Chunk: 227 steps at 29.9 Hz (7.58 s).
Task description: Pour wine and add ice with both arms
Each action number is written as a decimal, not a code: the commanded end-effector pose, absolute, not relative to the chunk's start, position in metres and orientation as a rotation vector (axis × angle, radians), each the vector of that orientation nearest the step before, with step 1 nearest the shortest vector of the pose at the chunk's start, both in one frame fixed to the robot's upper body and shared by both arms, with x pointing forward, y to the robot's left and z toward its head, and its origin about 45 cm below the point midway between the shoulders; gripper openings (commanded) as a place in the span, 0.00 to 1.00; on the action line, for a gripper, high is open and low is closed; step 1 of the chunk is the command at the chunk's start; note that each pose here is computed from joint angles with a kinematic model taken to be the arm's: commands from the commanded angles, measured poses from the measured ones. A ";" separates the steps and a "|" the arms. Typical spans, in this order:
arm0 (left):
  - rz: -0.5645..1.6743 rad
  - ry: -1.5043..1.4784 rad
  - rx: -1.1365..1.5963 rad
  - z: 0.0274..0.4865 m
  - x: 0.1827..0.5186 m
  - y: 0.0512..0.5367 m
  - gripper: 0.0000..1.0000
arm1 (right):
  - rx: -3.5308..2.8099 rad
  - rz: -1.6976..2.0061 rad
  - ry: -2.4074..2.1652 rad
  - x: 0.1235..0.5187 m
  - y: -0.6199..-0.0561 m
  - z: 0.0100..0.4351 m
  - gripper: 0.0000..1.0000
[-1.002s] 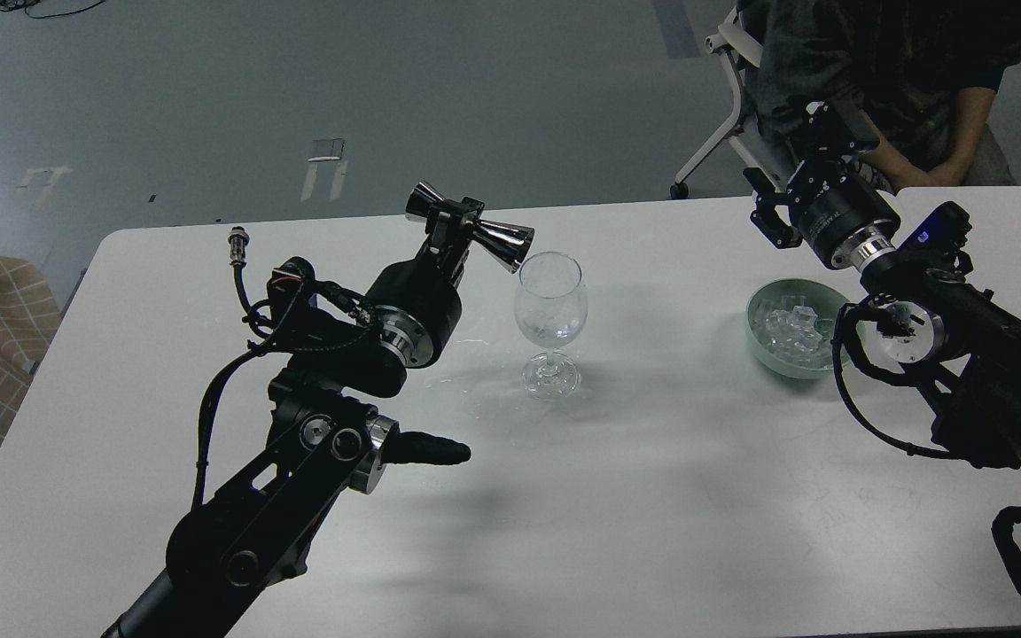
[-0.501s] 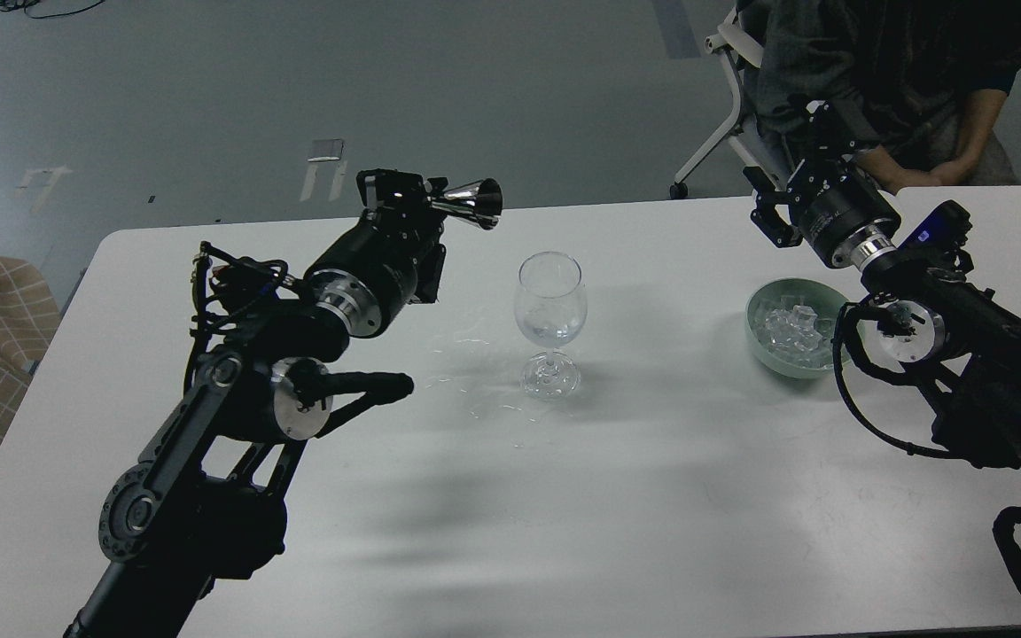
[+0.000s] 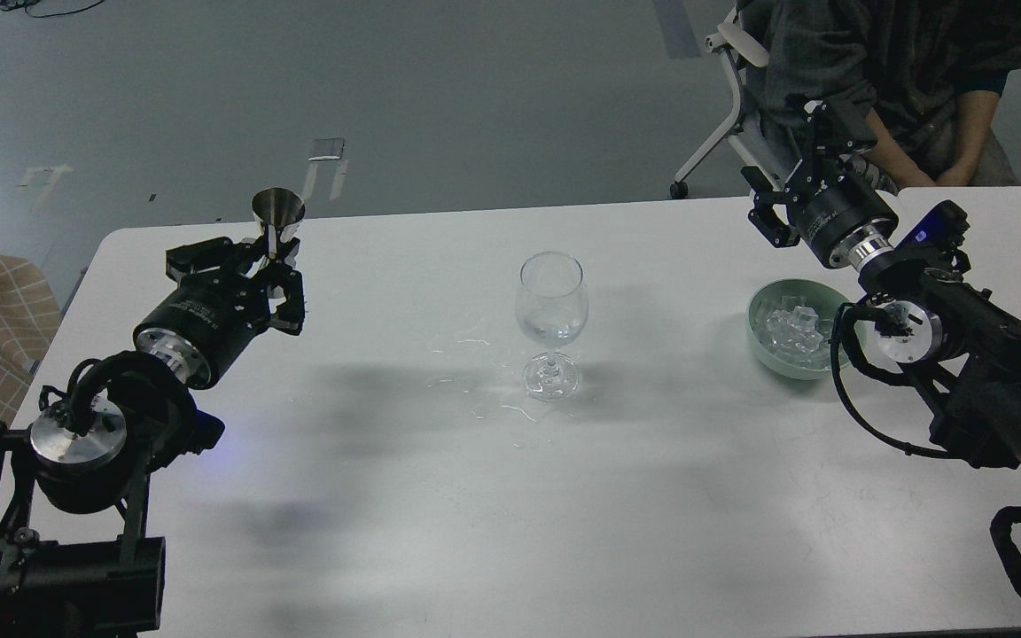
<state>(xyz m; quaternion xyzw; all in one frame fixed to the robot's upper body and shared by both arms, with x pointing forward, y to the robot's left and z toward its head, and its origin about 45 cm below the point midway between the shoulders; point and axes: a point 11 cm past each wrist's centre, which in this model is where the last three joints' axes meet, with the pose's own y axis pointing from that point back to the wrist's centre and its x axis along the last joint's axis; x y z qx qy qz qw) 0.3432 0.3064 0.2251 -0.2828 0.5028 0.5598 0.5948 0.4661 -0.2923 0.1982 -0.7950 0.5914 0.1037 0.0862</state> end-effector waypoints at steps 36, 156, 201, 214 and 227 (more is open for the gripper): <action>1.395 1.259 -0.786 0.098 0.313 0.368 0.18 | -2.371 0.303 1.769 0.466 -0.295 0.199 1.00; 1.333 0.071 -0.353 0.344 0.409 0.438 0.97 | -3.416 -1.955 1.228 0.362 -0.371 0.141 0.73; 1.321 0.055 -0.361 0.350 0.409 0.435 0.97 | -3.480 -1.940 1.236 0.362 -0.370 0.126 0.28; 1.321 0.055 -0.361 0.350 0.409 0.435 0.97 | -3.408 -1.975 1.258 0.369 -0.369 0.151 0.00; 1.306 0.042 -0.370 0.355 0.411 0.429 0.97 | -2.958 -2.386 1.152 0.380 -0.359 0.361 0.00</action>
